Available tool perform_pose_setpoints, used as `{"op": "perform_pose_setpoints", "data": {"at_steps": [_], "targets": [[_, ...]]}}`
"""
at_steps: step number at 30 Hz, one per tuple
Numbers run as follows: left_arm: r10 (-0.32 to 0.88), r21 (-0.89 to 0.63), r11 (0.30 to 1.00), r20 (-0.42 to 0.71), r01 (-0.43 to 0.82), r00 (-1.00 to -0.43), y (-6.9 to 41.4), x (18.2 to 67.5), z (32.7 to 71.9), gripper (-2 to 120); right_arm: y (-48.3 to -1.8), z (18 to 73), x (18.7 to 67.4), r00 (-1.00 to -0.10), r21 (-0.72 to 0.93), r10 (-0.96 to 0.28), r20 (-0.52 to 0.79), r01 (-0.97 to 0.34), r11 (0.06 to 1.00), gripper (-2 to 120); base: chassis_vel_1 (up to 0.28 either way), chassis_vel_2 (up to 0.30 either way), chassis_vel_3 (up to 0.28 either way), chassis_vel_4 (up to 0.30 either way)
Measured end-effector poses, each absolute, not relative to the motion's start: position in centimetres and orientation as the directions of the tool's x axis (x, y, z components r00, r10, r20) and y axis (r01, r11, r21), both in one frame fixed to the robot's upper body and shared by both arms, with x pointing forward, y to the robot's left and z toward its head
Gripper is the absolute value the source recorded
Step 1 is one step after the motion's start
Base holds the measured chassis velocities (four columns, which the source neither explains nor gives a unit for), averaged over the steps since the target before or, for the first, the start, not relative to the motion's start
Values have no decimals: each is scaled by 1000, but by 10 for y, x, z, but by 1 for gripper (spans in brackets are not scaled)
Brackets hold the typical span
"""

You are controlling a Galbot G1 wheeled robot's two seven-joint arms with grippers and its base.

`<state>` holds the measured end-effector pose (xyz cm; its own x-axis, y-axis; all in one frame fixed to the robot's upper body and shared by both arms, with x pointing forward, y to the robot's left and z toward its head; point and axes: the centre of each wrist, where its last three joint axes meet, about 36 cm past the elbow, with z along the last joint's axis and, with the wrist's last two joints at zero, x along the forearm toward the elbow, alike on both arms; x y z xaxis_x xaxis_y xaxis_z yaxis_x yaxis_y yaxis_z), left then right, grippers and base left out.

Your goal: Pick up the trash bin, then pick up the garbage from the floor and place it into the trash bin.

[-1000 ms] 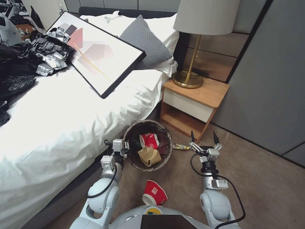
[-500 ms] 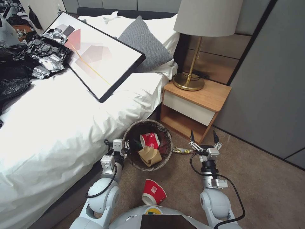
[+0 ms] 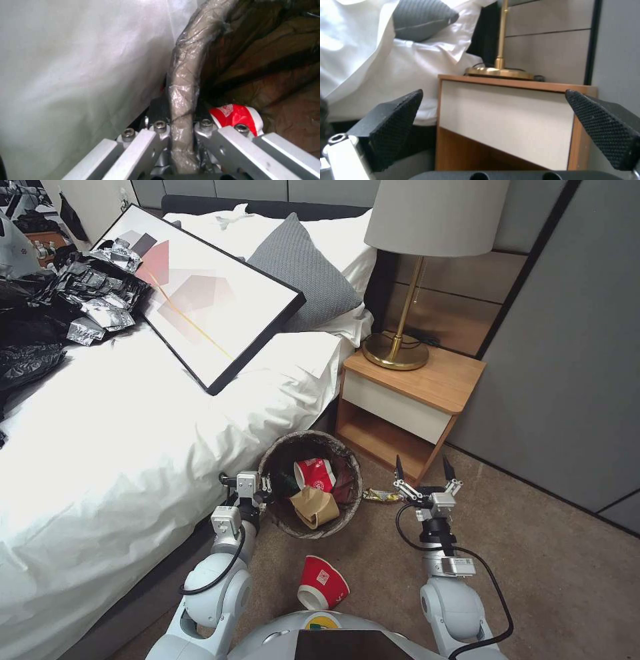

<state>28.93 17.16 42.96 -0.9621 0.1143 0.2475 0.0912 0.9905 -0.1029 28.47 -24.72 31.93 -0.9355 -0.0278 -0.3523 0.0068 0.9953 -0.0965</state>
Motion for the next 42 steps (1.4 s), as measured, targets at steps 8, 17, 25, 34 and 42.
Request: {"op": "perform_pose_setpoints", "data": {"at_steps": [8,17,25,34,42], "targets": [[115,-101,991,248,92,-962,172,289,430,0,-258,311,291,-984,-166,-84,-154,-58,984,100,0,0,0,0],[114,-99,991,248,92,-962,173,289,431,0,-266,297,305,-988,-239,-155,16,-154,959,100,0,0,0,0],[114,-98,991,248,92,-962,173,289,431,0,-271,284,311,-983,-259,-172,67,-184,948,100,0,0,0,0],[114,-96,991,249,93,-962,173,289,431,0,-275,274,316,-977,-269,-185,102,-206,941,100,0,0,0,0],[115,-95,991,250,94,-961,173,289,430,0,-286,252,323,-957,-272,-215,196,-264,925,100,0,0,0,0]]}}
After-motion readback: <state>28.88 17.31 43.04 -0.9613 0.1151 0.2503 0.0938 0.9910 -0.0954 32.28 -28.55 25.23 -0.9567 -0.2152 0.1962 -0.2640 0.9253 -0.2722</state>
